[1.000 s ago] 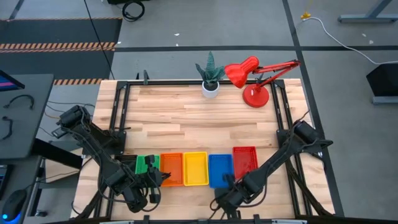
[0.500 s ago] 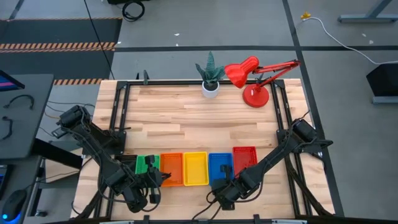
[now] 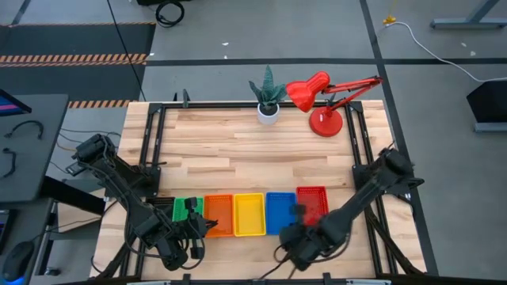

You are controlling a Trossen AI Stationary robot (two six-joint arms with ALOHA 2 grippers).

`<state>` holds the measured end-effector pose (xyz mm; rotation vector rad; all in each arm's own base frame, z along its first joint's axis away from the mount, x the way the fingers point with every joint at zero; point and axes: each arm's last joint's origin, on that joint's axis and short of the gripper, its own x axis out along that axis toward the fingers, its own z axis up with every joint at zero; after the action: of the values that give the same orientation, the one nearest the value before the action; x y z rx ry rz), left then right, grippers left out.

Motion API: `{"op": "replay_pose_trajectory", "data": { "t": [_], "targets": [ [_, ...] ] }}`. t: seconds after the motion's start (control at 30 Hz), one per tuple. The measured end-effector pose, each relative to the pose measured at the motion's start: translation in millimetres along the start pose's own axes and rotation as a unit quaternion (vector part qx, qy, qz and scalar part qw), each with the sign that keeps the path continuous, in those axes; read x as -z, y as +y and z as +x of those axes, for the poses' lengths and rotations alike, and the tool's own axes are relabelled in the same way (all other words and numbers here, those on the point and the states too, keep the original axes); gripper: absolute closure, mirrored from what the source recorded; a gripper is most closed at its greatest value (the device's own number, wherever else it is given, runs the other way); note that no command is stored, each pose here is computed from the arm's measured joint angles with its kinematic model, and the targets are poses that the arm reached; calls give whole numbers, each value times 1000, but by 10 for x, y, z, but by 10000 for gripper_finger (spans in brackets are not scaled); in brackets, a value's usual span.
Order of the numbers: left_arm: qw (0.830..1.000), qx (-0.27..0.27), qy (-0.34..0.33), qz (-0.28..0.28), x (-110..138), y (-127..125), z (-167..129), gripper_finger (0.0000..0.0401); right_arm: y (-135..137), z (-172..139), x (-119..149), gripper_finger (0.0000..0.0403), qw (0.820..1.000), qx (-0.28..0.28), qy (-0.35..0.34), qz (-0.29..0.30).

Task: Stack baskets by color
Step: Adjust the stacked red bins

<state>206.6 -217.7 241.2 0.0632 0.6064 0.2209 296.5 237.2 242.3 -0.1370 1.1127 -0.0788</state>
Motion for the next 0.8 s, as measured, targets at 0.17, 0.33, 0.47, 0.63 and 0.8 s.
{"op": "replay_pose_trajectory", "data": {
  "t": [0.17,0.33,0.47,0.63,0.8],
  "targets": [
    [1000,0,0,0,1,-2,-2,394,-275,-492,370,400,989,95,100,54],
    [1000,-3,-3,0,0,0,-2,394,-481,-738,676,401,972,127,116,161],
    [1000,-7,-7,0,-3,2,-2,394,-666,-651,1008,401,949,140,162,230],
    [1000,-7,-9,-1,-6,1,-2,394,-840,-392,1386,402,925,151,192,293],
    [1000,-8,-13,-5,-15,-1,1,394,-890,-78,1521,402,925,129,170,314]
  ]
}}
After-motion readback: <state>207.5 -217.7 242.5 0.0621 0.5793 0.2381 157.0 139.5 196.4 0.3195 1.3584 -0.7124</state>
